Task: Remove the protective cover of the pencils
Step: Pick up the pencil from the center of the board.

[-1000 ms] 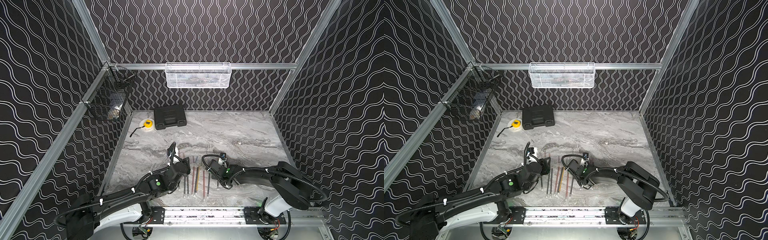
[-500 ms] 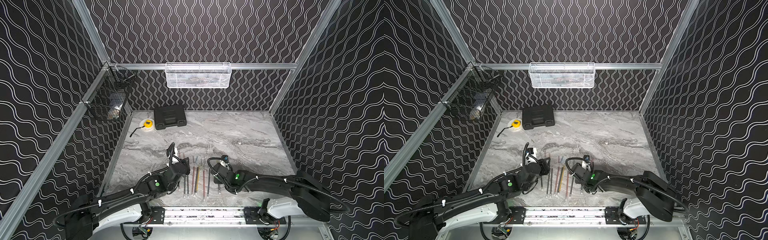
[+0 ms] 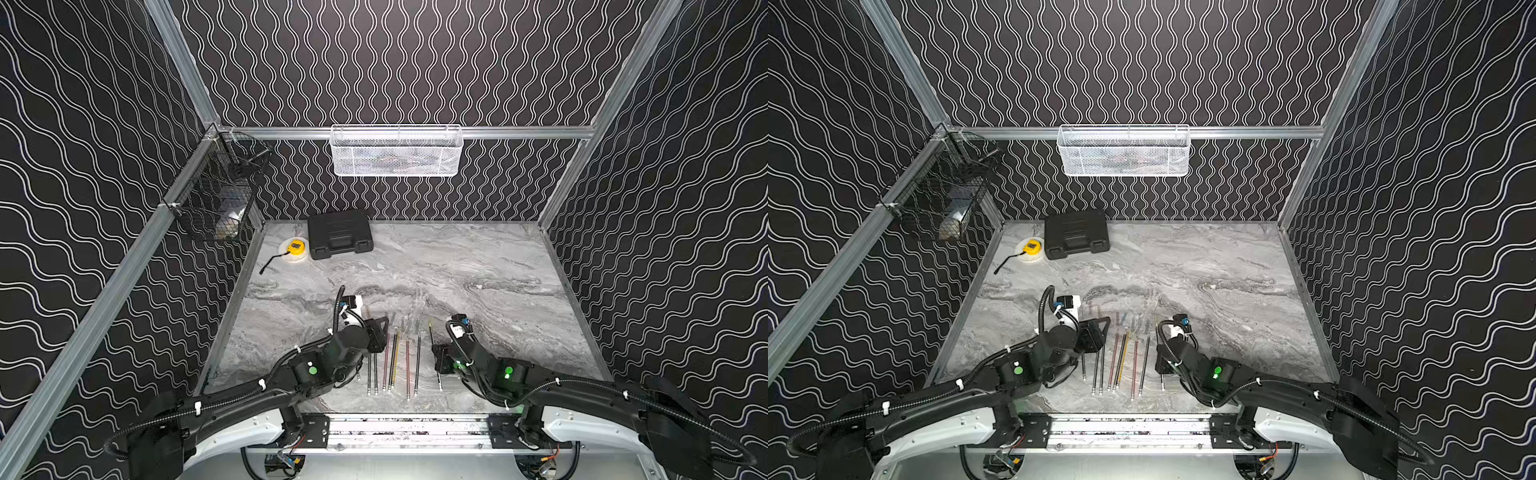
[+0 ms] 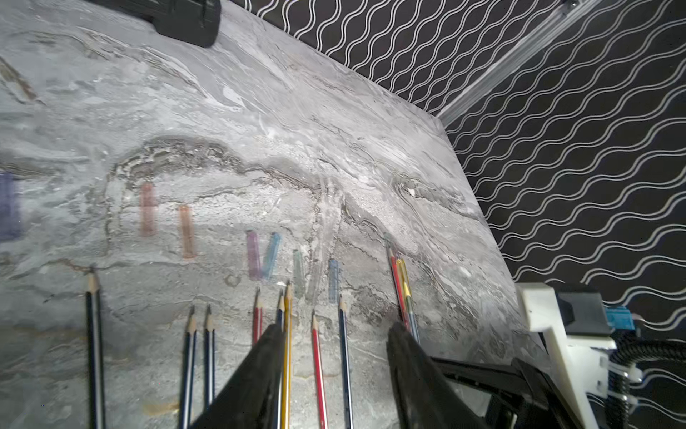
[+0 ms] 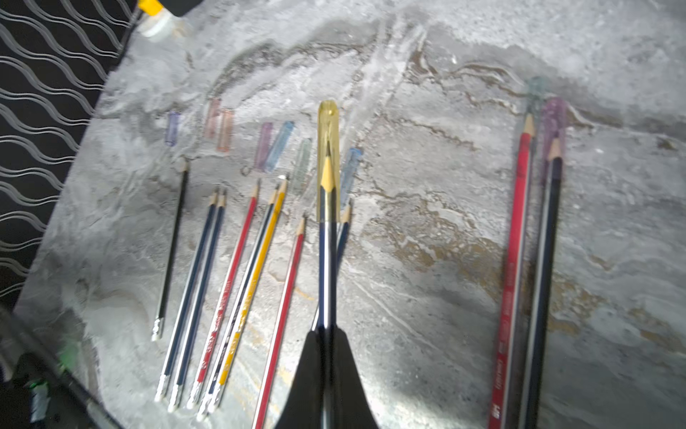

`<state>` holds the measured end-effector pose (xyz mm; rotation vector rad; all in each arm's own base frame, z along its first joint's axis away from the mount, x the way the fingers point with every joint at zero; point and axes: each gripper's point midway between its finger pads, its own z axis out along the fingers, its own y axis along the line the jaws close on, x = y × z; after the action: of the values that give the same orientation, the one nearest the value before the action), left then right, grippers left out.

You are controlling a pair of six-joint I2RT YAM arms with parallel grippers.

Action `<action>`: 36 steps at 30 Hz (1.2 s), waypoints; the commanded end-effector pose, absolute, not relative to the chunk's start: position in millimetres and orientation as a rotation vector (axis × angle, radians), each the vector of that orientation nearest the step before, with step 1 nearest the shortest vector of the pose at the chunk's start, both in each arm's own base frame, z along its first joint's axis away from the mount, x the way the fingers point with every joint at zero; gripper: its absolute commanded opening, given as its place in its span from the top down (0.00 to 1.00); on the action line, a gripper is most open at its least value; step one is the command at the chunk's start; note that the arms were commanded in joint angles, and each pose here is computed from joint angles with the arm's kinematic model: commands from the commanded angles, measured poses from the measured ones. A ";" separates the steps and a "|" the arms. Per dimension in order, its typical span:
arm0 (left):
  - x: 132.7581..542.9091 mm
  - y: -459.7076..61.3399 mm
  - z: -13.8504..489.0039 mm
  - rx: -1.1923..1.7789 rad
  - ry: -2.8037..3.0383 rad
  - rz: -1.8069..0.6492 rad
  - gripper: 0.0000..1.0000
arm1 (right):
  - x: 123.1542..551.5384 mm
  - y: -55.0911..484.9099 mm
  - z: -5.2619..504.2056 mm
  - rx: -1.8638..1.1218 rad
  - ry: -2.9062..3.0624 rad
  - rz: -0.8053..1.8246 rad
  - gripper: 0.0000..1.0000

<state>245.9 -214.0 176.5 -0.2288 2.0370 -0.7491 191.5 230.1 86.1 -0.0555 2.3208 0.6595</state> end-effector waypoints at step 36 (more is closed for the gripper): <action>261.3 -296.8 155.0 -0.099 2.047 -1.020 0.48 | 170.6 278.6 125.1 -0.234 2.185 0.990 1.00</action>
<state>257.1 -292.9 144.7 -0.0677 2.0861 -0.9761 167.0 272.3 112.3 -0.2469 2.2320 0.9578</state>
